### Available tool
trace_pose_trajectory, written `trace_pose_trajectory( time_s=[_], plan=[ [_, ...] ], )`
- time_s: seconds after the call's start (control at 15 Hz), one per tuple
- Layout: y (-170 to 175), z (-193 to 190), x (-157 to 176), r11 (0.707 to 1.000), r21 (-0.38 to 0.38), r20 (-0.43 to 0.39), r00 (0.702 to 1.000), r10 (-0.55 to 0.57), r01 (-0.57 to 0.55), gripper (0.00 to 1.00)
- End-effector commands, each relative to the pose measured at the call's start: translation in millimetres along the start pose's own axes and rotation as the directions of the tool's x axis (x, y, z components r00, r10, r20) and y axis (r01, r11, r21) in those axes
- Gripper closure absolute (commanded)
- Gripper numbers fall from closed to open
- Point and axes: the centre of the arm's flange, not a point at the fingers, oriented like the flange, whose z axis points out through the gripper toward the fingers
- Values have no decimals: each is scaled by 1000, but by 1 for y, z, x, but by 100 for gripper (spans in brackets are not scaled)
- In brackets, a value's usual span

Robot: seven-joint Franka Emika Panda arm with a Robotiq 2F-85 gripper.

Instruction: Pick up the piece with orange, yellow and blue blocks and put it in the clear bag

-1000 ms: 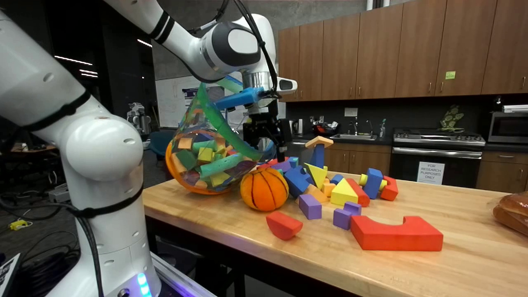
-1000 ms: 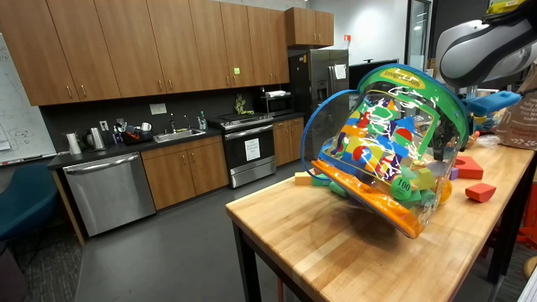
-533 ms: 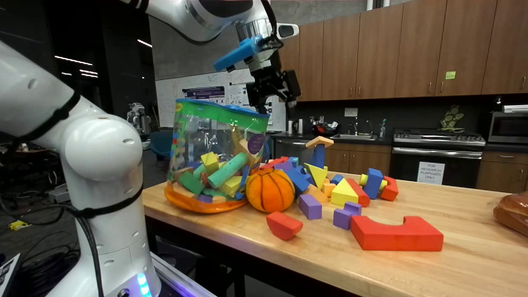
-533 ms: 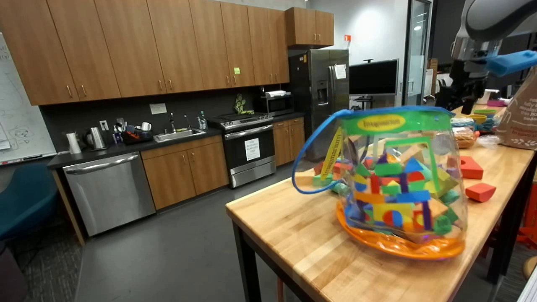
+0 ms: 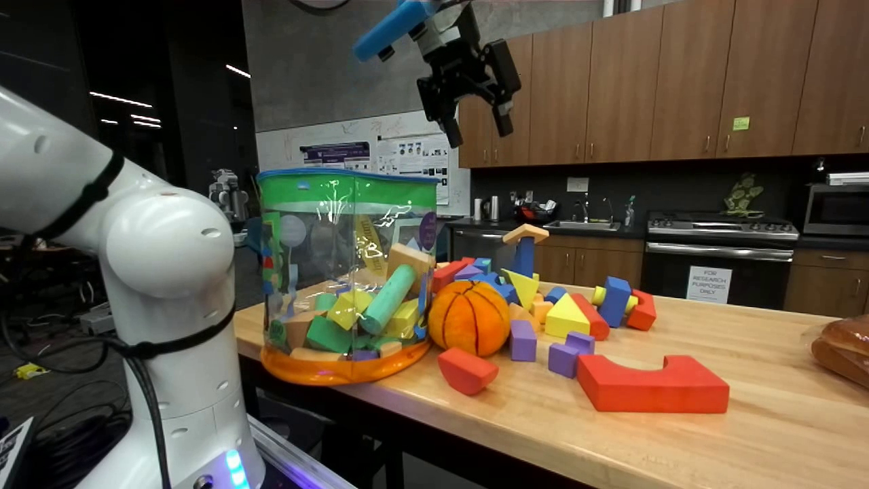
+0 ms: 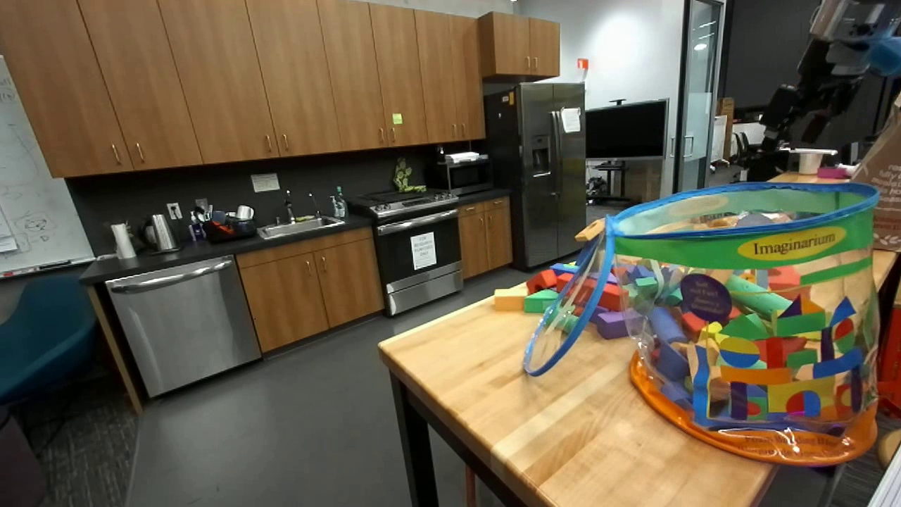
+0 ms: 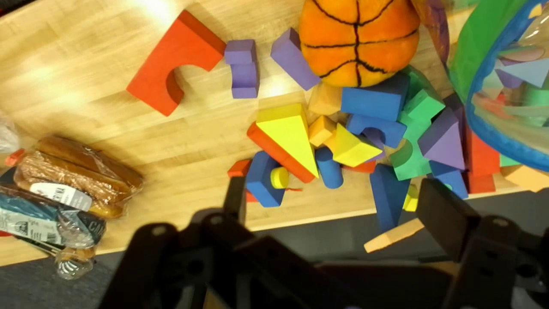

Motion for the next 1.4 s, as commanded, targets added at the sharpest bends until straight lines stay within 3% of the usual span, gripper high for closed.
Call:
trace_pose_trajectory(
  time_s=[0.0,0.2,0.67,1.33],
  plan=[
    [24,-30,0,1000,14,-58,998,19,-18,0],
    [37,-35,1,998,32,-75,996,55,-52,0],
    [73,9,22,991,84,-10,994,106,-105,0],
    [120,67,80,1000,28,50,999,-8,6,0]
  ],
)
